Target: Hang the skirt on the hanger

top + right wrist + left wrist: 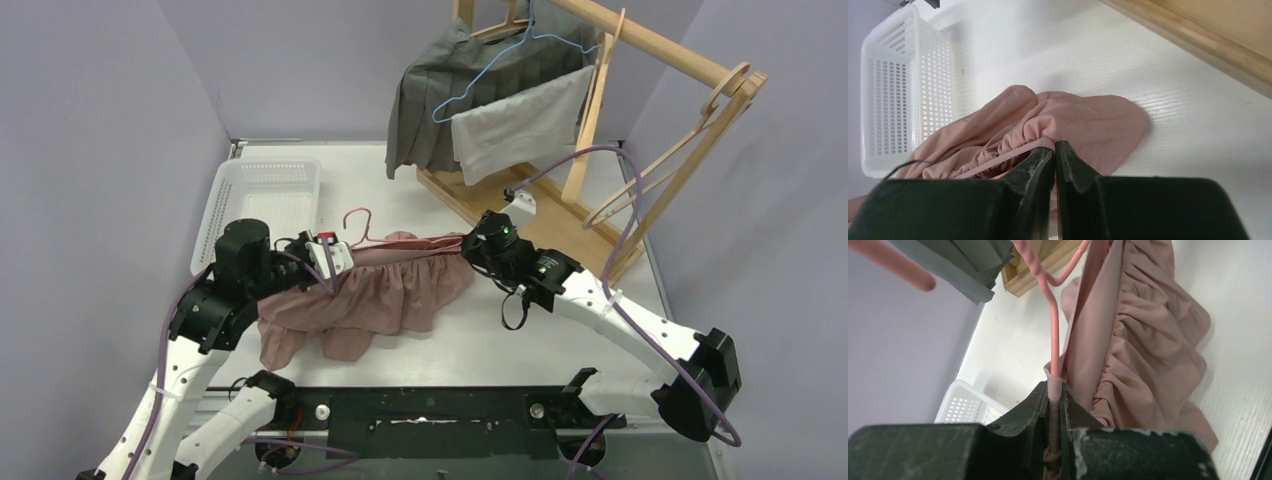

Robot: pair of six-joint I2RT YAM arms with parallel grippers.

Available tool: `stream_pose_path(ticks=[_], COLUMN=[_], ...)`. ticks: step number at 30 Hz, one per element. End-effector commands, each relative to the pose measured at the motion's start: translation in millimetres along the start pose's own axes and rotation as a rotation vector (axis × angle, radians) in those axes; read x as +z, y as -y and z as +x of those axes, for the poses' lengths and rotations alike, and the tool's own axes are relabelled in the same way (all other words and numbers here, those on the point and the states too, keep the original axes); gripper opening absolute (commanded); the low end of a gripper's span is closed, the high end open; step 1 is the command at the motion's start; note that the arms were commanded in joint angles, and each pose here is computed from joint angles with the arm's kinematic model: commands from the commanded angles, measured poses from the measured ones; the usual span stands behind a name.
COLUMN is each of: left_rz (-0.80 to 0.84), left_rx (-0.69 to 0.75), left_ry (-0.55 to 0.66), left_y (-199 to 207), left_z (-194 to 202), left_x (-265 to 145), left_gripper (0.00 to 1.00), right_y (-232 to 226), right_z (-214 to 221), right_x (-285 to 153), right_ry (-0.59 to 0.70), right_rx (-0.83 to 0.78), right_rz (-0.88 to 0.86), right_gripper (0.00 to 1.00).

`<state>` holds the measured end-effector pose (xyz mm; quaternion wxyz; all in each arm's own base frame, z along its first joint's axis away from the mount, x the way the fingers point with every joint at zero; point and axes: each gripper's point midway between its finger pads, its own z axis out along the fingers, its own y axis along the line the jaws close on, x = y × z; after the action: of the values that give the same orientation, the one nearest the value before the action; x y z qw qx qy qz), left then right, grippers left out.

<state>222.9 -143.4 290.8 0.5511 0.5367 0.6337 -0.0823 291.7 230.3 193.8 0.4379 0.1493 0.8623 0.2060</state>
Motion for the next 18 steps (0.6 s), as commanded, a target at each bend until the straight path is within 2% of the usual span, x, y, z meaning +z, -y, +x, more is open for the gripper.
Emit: stream_pose_path(ticks=[1,5,7,10,13,18], left_rz=[-0.048,-0.018,-0.016,0.004,0.039,0.119], left_rx=[0.105,0.080,0.060,0.042,0.026,-0.017], left_ry=[-0.076,-0.177,-0.233,-0.250,-0.215,-0.076], left_y=[-10.7,-7.5,-10.3,-11.2,-8.2,3.0], left_z=[5.7,26.7,35.9,38.3,33.0,11.2], left_x=[-22.4,-18.9,-17.3,-10.2,-1.0,19.2], left_gripper=[0.00,0.00,0.00,0.00,0.00,0.00], right_y=[83.2,86.6,78.8,59.8,24.7,-46.2], right_z=[-42.0,-53.9,-57.3,-56.0,-51.2,-38.6], right_x=[-17.5,-30.4,-32.8,-30.3,-29.5,-34.7], right_ry=[0.142,0.165,0.163,0.145,0.138,0.113], right_rx=[-0.036,-0.050,-0.071,-0.122,-0.222,-0.338], right_rz=[0.339,0.355,0.320,0.223,0.053,-0.282], right_gripper=[0.07,0.07,0.04,0.00,0.00,0.00])
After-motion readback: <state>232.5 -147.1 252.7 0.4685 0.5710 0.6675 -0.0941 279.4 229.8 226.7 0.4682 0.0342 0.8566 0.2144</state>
